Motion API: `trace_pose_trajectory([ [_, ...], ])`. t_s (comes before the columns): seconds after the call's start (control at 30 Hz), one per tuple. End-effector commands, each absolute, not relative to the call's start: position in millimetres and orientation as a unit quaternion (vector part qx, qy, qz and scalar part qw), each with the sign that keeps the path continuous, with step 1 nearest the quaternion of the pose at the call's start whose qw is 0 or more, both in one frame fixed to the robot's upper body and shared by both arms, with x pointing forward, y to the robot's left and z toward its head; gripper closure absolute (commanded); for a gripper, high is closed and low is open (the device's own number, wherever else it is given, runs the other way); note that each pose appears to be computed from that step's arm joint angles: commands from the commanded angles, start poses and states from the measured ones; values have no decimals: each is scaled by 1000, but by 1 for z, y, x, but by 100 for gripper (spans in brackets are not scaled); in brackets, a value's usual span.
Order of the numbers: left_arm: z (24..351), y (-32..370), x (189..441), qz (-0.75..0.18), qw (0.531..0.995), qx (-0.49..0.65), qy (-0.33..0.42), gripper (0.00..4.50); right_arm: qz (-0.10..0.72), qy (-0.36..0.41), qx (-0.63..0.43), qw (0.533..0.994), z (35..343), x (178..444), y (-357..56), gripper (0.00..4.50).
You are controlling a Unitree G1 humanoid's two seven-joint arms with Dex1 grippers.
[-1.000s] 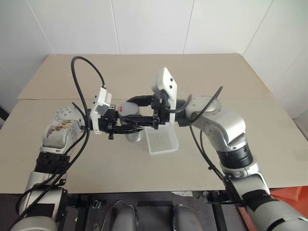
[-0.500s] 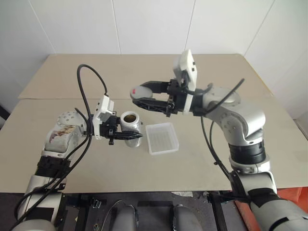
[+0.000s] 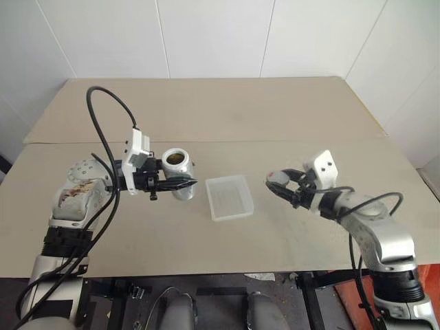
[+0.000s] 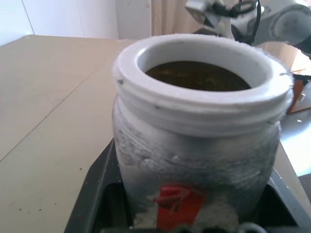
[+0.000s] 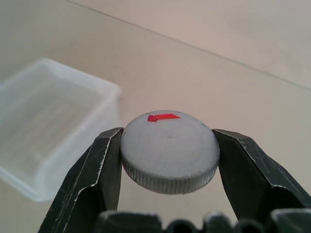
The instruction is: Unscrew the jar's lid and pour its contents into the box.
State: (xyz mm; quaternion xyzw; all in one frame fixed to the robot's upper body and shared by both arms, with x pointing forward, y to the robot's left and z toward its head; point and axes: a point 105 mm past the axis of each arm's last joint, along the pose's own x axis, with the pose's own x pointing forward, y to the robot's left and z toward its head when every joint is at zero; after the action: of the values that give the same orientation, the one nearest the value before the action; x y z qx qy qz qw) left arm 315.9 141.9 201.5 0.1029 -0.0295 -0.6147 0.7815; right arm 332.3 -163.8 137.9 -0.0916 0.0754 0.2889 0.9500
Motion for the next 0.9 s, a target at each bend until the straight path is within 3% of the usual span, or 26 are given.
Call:
trace_pose_trajectory([
  [0.03, 212, 142, 312, -609, 783, 111, -57, 257, 234, 79, -100, 964, 124, 340, -176, 173],
  [0.13, 211, 142, 311, -605, 786, 110, -59, 257, 208, 109, -107, 966, 105, 345, -182, 173],
  [0.3, 210, 142, 312, -599, 791, 114, -59, 257, 219, 119, -101, 963, 100, 342, -184, 13],
  [0.5, 209, 140, 324, -548, 810, 194, -81, 257, 299, 95, -130, 941, 138, 323, -176, 4],
  [0.63, 205, 128, 353, -447, 791, 396, -130, 257, 391, 92, -131, 906, 174, 300, -154, 4],
  [0.77, 206, 104, 375, -336, 621, 665, -244, 257, 450, 114, -115, 878, 193, 289, -138, 4],
  [0.9, 208, 69, 381, -293, 458, 767, -342, 257, 493, 129, -129, 851, 197, 283, -127, 4],
])
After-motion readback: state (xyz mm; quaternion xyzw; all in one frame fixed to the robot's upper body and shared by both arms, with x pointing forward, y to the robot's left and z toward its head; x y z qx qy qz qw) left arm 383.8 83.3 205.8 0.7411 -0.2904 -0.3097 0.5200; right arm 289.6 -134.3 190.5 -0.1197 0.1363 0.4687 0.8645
